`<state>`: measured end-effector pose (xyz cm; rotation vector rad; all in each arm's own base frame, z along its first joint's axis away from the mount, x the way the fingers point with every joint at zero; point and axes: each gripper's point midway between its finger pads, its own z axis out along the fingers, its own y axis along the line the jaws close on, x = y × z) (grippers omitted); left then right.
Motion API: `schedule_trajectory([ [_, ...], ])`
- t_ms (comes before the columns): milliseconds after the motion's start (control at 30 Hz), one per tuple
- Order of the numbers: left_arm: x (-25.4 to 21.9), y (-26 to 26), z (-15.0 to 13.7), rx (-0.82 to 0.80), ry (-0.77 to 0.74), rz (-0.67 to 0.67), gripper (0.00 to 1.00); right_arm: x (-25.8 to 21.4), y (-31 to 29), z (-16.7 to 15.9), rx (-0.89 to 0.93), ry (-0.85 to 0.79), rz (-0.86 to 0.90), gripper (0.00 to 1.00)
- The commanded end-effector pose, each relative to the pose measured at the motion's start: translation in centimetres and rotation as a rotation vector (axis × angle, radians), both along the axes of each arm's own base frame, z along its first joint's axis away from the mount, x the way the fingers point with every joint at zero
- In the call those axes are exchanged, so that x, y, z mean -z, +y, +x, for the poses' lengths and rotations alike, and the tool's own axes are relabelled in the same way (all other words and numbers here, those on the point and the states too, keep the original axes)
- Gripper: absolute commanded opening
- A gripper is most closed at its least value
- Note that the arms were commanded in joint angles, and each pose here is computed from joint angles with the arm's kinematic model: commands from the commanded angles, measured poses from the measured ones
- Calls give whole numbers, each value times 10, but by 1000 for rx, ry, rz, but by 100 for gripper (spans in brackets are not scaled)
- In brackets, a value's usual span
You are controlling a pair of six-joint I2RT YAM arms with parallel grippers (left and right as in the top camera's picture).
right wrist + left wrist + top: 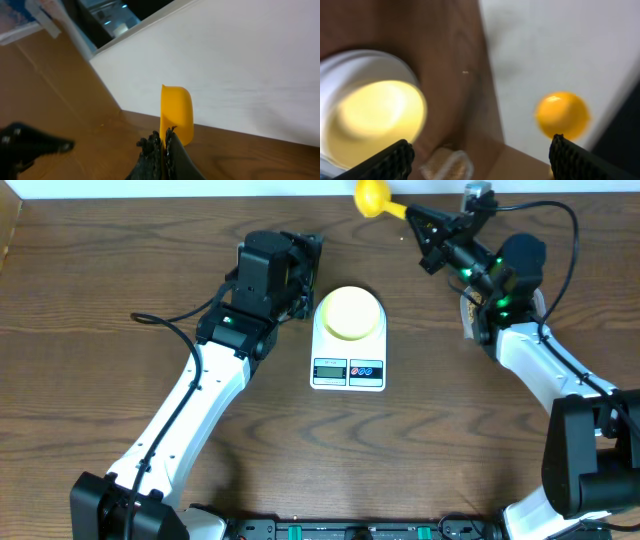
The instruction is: Scoop item into bowl and weigh 50g on scale
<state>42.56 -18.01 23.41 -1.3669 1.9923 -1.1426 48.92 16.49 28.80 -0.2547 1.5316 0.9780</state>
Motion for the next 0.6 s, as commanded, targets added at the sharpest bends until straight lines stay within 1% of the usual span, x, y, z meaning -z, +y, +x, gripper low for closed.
schedule_trajectory([
  [0,8,6,-9,-1,47,36,89,-9,-15,7,46,-35,-10,1],
  [133,16,8,-14,-1,82,50,88,-9,-19,9,56,-35,-11,1],
  [567,16,8,-14,-1,81,49,89,-9,-21,9,60,-38,-14,1],
])
